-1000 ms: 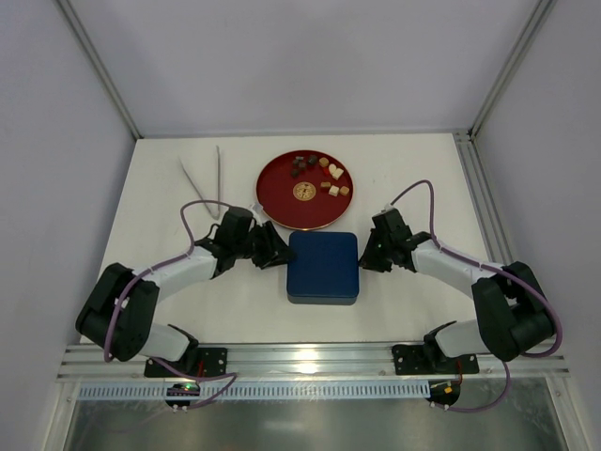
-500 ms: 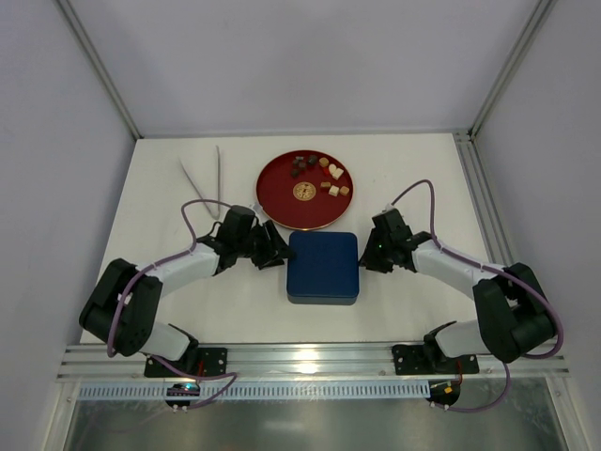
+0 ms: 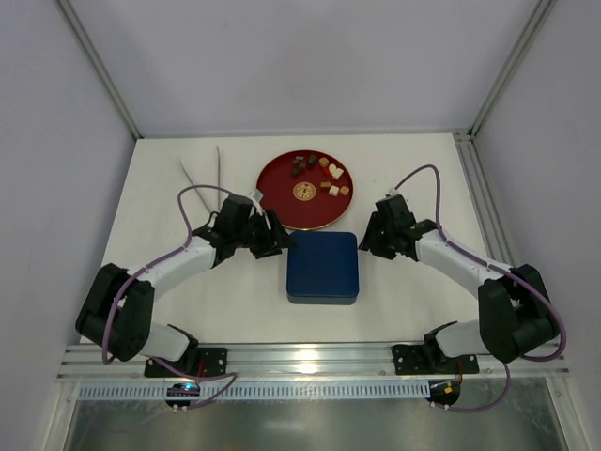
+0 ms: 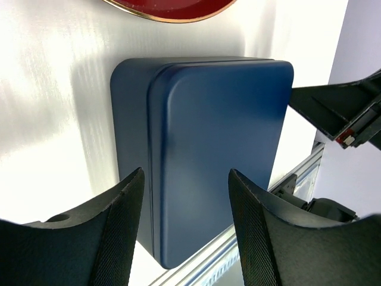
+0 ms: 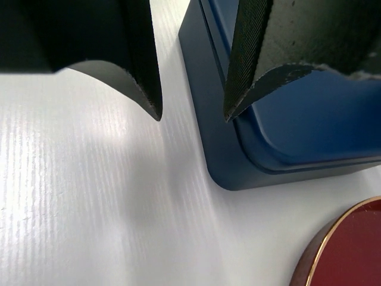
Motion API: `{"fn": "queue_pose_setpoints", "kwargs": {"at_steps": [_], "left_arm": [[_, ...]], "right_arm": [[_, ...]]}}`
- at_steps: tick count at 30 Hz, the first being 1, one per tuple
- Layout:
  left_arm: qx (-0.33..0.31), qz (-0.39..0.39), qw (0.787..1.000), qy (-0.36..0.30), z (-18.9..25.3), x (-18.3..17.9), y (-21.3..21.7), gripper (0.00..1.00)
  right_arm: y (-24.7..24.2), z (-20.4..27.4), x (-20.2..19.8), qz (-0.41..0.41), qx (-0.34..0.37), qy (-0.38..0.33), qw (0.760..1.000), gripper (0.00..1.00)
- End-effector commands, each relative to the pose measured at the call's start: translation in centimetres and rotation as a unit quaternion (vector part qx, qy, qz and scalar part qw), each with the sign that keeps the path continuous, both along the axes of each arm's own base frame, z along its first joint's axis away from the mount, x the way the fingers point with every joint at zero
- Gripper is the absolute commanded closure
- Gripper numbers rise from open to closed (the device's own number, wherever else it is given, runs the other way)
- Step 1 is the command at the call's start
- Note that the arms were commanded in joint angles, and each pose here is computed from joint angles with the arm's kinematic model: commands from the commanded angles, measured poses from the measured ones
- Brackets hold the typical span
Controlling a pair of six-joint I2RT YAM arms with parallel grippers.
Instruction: Pack the chocolate
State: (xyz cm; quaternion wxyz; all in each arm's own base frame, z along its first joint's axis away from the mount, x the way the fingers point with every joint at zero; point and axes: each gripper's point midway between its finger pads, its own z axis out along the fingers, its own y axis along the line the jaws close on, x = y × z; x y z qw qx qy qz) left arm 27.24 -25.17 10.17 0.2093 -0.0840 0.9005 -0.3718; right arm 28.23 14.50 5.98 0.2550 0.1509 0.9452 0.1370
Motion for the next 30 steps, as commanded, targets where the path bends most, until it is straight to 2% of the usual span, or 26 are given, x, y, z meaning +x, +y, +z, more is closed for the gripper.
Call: {"fn": "queue_pose_setpoints", "kwargs": {"at_steps": [1, 7, 11, 14, 16, 18, 25, 30], "left_arm": [[0.005, -0.024, 1.0, -0.015, 1.1, -0.1, 0.1, 0.42], [0.02, -0.044, 0.999, -0.015, 1.5, -1.9, 1.0, 0.4], [0.028, -0.053, 0.998, -0.016, 2.1, -3.6, 1.6, 0.41], [0.032, -0.063, 0.997, -0.013, 2.2, -5.2, 1.8, 0.41], [0.041, -0.069, 0.997, -0.018, 2.2, -6.1, 1.6, 0.41], [0.047, -0.07, 0.996, -0.018, 2.1, -6.3, 1.6, 0.41], [0.084, -0.058, 0.993, -0.052, 3.0, -2.8, 1.5, 0.38], [0.091, -0.072, 0.992, -0.042, 1.9, -0.4, 0.4, 0.38]], "right_arm": [[-0.6, 1.9, 1.6, -0.003, -0.008, -0.03, 1.0, 0.51], [-1.2, 3.4, 2.7, 0.002, -0.022, -0.052, 0.998, 0.44], [-0.6, 5.7, 4.8, 0.022, -0.029, -0.08, 0.996, 0.39], [-0.2, 7.1, 6.3, 0.045, -0.043, -0.091, 0.994, 0.36], [0.6, 6.4, 7.0, 0.072, -0.045, -0.079, 0.993, 0.36], [2.2, 6.5, 7.3, 0.105, -0.025, -0.072, 0.992, 0.36], [3.0, 6.4, 6.7, 0.139, -0.031, -0.083, 0.986, 0.34], [3.3, 5.5, 5.2, 0.152, -0.01, -0.081, 0.985, 0.33]]}}
